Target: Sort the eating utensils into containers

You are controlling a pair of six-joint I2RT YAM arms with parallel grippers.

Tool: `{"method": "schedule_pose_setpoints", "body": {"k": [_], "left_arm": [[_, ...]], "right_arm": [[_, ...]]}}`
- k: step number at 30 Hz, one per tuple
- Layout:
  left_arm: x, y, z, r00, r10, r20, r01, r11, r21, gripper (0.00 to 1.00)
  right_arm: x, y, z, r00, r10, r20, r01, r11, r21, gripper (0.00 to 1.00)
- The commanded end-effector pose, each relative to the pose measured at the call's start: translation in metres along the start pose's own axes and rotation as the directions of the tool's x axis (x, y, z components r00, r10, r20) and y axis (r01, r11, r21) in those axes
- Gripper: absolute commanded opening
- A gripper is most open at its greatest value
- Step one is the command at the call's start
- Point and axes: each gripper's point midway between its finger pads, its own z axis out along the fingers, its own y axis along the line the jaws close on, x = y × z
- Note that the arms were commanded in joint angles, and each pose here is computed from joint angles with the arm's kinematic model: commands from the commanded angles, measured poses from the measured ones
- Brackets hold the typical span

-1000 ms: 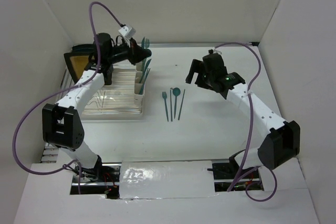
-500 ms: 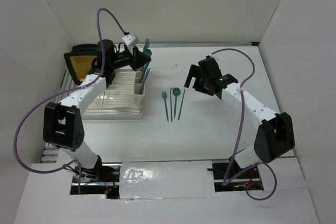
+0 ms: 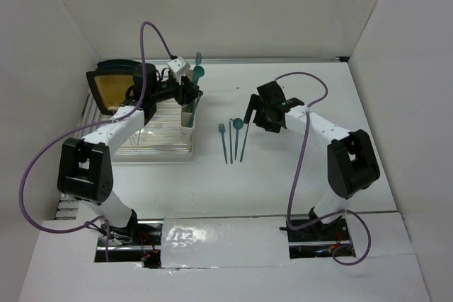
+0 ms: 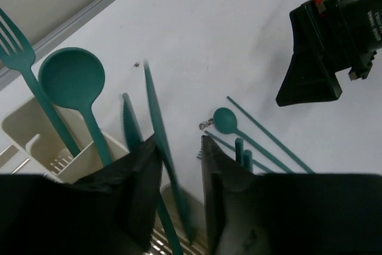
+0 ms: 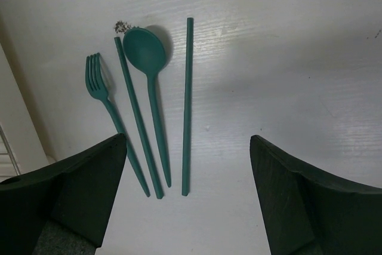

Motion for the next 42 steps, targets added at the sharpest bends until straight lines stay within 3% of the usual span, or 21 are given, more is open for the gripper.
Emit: {"method": "schedule_pose_setpoints", "body": {"k": [1,2,5,9,14,25,35,42], "left_arm": [[-0.029,-0.003,-0.008,0.994,0.093,0.061,-0.091,0.996,-0.026,0.45],[-0.032,-0.002,-0.011,0.993,0.099,0.065,-0.097,0.994,-0.042,0.6],[-0.046,0.001,-0.015,0.994,0.067,0.087,-0.061,0.996,-0.063,0.82],[-0.058,0.01,-0.021,0.992,-0.045,0.115,0.06,0.99,-0.131,0.92],[-0.091,0.018,-0.037,0.984,-0.071,0.162,0.103,0.975,-0.197,0.94],[-0.146,0.01,-0.088,0.968,-0.034,0.249,0.125,0.925,-0.359,0.96],[-0.161,-0.011,-0.125,0.963,0.078,0.258,0.037,0.91,-0.414,0.97],[-0.15,-0.023,-0.133,0.968,0.104,0.229,-0.002,0.914,-0.405,0.98]], "right_arm": [[-0.021,0.025,-0.004,0.999,-0.001,0.054,0.004,0.998,-0.064,0.9],[-0.018,0.025,-0.001,0.999,-0.007,0.041,0.01,0.998,-0.066,0.88],[-0.016,0.026,0.007,0.999,-0.026,0.03,0.028,0.998,-0.06,0.86],[-0.009,0.029,0.019,0.998,-0.061,0.006,0.061,0.997,-0.049,0.77],[0.003,0.029,0.03,0.995,-0.099,-0.019,0.098,0.995,-0.024,0.65],[0.045,0.017,0.052,0.986,-0.13,-0.109,0.14,0.986,0.095,0.49],[0.075,0.001,0.054,0.979,-0.136,-0.152,0.164,0.969,0.185,0.35],[0.097,0.001,0.063,0.968,-0.16,-0.191,0.195,0.964,0.183,0.33]]}}
